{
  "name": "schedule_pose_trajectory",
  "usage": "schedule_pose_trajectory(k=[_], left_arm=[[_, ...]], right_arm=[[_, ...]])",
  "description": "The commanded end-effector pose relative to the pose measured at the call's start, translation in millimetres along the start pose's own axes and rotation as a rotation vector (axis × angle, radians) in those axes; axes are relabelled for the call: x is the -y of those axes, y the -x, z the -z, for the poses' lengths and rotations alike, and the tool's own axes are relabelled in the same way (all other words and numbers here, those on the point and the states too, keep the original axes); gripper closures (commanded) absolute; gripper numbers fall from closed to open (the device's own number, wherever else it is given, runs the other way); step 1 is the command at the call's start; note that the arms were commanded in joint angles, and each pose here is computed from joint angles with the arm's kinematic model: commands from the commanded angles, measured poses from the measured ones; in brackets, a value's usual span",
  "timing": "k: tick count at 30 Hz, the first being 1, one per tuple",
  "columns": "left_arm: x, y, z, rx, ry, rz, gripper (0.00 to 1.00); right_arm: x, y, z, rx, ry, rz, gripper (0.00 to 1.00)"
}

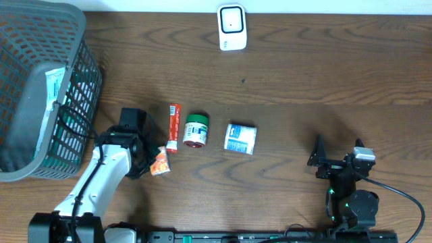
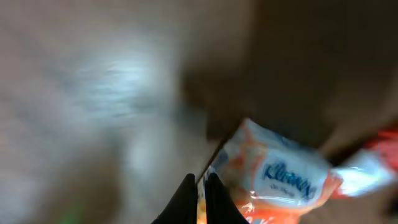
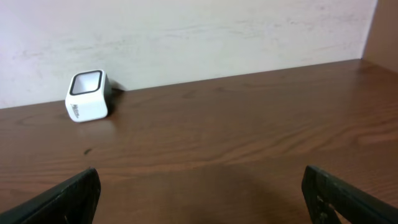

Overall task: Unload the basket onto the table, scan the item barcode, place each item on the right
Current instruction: 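Move the left gripper back into the grey basket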

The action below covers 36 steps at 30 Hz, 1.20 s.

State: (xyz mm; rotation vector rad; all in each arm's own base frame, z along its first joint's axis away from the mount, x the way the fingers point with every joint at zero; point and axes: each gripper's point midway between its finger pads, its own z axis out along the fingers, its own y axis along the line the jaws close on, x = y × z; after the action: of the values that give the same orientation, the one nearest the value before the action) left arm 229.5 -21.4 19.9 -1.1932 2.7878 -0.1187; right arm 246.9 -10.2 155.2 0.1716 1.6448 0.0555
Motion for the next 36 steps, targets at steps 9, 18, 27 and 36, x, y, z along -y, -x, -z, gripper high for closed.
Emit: schedule_pose_trajectory(k=[9,18,27,36], left_arm=[[64.9,9.6,91.9,0.01,-0.285,-0.206,0.91],[56.5,101.8,252.4,0.443,-0.146,-0.217,0.36],[4.7,223.4,354.9,0.831,-0.193,0.072,0.23],[-42.7,306.5,320.7,0.838,-0.123,0.057,0.04]], right_arm=[[-0.5,-1.3,0.0,-0.004,0.001,0.015,0.01],[-0.4,-1.3,0.0,-0.004,0.001,0.015,0.01],[-0.5,-1.3,0.0,-0.004,0.001,0.015,0.01],[-0.4,-1.3,0.0,-0.004,0.001,0.015,0.01]])
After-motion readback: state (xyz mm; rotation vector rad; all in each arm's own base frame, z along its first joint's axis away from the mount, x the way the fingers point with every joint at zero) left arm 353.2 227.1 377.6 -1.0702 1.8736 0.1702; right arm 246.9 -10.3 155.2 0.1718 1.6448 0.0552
